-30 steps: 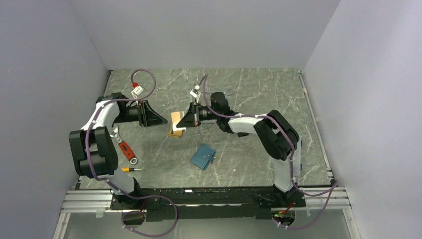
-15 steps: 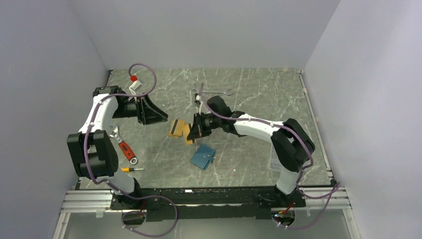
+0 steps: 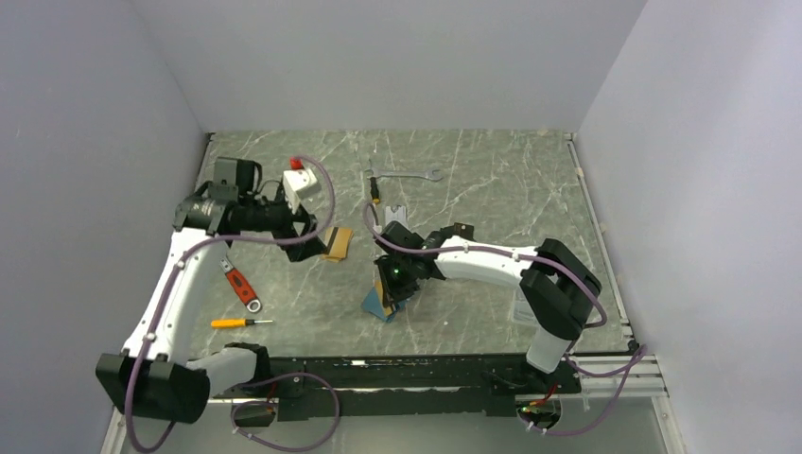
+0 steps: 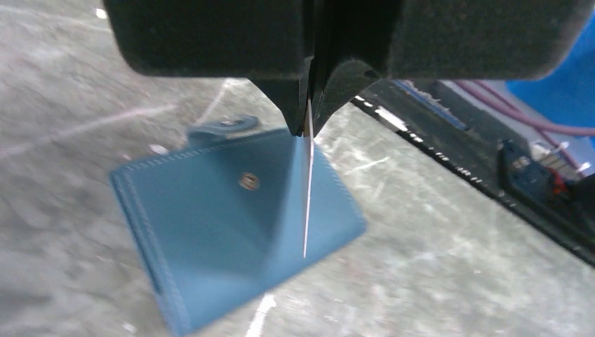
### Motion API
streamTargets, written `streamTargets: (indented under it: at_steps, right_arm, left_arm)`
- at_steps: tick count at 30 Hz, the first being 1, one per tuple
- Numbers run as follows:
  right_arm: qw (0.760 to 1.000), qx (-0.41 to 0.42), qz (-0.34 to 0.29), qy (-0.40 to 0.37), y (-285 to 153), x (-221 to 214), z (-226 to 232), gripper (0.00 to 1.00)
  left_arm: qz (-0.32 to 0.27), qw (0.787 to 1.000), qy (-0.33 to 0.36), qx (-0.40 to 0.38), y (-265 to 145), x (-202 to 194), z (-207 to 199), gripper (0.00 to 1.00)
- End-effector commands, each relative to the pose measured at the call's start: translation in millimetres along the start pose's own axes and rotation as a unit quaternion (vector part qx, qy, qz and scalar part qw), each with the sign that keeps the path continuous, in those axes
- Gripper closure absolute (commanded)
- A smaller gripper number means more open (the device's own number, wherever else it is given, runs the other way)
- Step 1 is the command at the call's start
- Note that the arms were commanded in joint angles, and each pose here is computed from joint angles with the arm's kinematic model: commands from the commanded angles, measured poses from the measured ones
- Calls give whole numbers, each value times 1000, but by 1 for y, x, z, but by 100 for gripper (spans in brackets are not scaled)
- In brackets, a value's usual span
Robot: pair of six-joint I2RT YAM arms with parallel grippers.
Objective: Put the credit cards into the card holder
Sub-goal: Open the card holder at the center of the board.
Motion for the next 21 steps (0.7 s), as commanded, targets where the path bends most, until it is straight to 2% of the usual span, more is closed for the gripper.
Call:
streamTargets:
  at_steps: [1,5,10,15,18,21]
  right_arm:
    - [997,-75,-12,32,-13,-13,-16,100]
    - [994,-89,-33,49,-20,-21,-20,100]
    - [993,-97,-32,65,-17,-35,-27,100]
    - [991,-100,-34,84,-15,-45,-39,100]
    - [989,-96,-46,100,-14,-50,-48,100]
    - [988,-81,-68,115,-16,-52,-56,100]
  left_arm:
    - [21,996,59,70,7,-23,-11,1]
    - [39,988,132,74,23,-44,-29,1]
    - [75,977,187,71,41,-54,-41,0]
    - [134,948,279,70,63,-63,-57,1]
    - [163,936,305,61,76,-66,-67,1]
    - [184,937,290,56,96,-70,-73,1]
Point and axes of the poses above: each gripper's point midway between its finger pads, its own y axis out along the fingers, its own z axis along the line the jaws close on, x = y × z, the point moved 8 cm from there along -y, back along the fingers, and after that the axes turned 15 degrees about -y, right-handed, at the moved point
